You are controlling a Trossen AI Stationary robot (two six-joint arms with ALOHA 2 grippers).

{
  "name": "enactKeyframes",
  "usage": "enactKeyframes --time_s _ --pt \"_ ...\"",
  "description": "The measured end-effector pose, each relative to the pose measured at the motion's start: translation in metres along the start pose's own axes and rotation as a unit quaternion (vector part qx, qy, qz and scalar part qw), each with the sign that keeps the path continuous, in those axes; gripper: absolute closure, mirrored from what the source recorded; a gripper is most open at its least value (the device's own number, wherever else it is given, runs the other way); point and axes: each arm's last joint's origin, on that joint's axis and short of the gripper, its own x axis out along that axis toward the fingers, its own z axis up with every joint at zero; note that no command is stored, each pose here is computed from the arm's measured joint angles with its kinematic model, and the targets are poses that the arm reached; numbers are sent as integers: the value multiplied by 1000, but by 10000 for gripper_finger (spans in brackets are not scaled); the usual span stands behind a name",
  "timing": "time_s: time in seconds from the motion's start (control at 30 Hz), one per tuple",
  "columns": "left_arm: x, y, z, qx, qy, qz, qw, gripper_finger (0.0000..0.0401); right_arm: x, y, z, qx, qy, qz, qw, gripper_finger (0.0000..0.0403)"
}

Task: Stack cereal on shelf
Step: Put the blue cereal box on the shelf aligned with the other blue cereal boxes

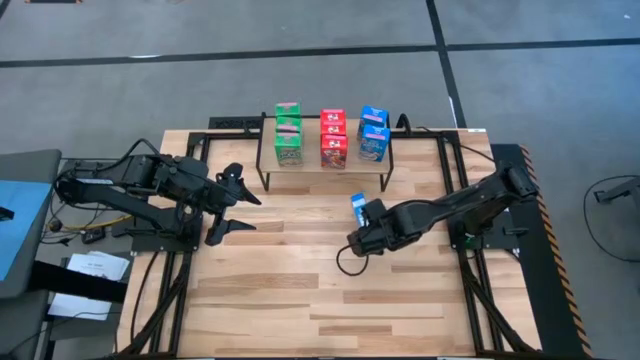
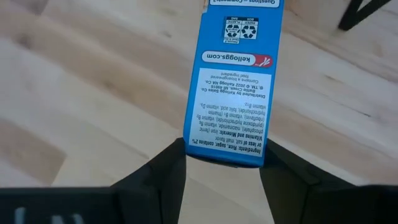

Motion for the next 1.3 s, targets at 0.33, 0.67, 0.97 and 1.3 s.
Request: enactKeyframes --time_s 0.33,0.67,0.97,1.3 --pt "0 0 0 -24 0 -1 1000 118 -41 4 19 -93 21 1 995 205" --pt "0 0 0 -36 0 0 999 118 -74 -2 38 -157 96 13 983 204" --pt "0 0 0 -91 0 0 996 118 -85 -9 51 -193 213 64 956 204" --pt "2 0 0 -112 4 -2 994 118 -84 -16 63 -190 316 120 922 204"
